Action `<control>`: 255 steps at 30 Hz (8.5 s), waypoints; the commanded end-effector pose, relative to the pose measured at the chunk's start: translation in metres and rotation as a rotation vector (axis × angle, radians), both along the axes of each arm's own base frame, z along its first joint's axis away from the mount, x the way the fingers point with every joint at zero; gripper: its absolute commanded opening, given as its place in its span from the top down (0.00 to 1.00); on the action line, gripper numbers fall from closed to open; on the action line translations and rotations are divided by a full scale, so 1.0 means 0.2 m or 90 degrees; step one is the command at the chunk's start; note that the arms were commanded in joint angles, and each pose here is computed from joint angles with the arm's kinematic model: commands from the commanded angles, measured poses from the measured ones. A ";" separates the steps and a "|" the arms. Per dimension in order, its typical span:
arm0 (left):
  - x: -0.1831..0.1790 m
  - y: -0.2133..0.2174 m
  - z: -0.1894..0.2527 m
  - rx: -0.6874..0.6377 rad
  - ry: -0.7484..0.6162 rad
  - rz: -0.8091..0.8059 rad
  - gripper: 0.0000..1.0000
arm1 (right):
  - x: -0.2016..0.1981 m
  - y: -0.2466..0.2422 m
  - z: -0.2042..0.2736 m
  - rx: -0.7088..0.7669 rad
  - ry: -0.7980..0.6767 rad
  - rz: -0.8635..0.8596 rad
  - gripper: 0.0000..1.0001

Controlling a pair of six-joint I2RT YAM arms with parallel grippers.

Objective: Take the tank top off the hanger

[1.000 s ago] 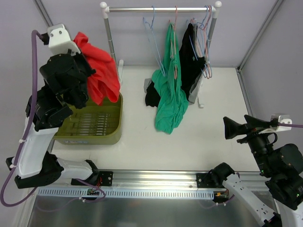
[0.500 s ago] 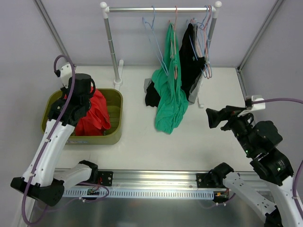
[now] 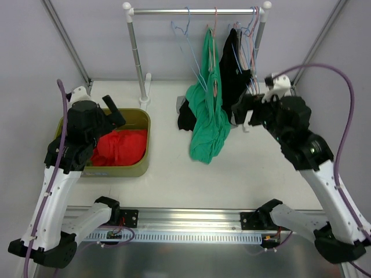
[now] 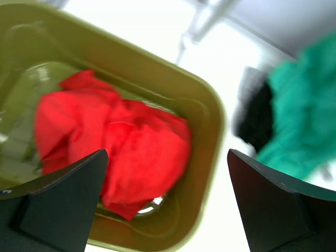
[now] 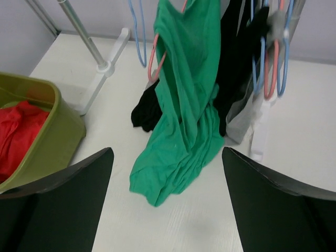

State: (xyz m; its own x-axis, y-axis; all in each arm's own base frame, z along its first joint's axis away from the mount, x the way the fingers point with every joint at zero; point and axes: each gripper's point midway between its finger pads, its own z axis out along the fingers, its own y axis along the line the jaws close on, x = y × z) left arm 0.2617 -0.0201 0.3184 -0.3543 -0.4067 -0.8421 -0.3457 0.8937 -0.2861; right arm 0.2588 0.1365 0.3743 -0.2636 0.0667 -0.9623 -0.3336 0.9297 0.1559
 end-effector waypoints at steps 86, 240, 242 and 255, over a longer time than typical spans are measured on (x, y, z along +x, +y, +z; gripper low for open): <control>-0.12 -2.31 0.97 0.108 -0.498 -0.823 0.67 | -0.96 -0.42 0.48 0.081 -0.151 0.078 1.00; 0.01 -2.11 -1.39 0.152 0.272 -0.463 0.01 | -0.62 -0.21 0.15 0.053 -0.137 0.110 0.00; -0.04 -2.12 -1.51 0.178 0.287 -0.464 0.01 | -0.65 -0.21 0.12 0.054 -0.134 0.120 0.01; -0.30 -1.99 -1.21 0.195 0.250 -0.544 1.00 | -0.70 -0.34 0.11 0.028 -0.181 0.043 0.00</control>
